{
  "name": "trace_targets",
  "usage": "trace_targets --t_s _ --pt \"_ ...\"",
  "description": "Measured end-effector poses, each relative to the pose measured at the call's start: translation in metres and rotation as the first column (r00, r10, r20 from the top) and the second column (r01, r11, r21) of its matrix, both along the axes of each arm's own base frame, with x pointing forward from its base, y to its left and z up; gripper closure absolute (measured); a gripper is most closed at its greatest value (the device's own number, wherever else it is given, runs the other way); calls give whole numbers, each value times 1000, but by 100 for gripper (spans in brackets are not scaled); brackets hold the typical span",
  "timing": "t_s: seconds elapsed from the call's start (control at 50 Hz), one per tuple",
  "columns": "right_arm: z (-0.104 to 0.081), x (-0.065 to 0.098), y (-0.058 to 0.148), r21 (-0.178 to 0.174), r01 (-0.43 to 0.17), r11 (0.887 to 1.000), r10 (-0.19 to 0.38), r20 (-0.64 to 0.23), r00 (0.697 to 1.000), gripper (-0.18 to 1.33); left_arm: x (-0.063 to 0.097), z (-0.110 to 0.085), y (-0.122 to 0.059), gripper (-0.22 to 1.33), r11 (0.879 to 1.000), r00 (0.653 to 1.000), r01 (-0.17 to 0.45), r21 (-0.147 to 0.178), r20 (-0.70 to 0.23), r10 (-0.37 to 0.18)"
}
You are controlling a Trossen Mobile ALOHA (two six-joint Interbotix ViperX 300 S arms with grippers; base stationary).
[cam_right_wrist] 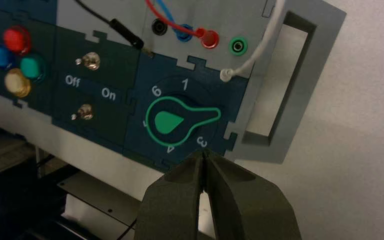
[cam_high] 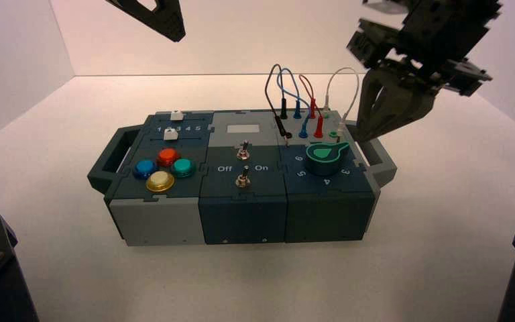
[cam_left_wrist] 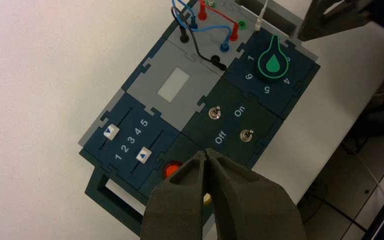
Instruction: Turn the knob to position 2.
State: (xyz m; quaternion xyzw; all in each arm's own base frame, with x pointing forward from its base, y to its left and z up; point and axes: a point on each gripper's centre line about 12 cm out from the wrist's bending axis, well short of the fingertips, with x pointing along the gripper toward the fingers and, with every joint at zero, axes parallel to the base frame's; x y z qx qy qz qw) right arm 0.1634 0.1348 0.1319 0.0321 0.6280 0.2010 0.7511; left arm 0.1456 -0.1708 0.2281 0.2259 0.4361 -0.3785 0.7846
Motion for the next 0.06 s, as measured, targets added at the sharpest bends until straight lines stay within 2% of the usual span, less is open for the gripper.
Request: trace_targets --t_s 0.06 --pt "0 0 0 0 0 1000 0 0 1000 129 0 0 0 128 1000 1000 0 0 0 0"
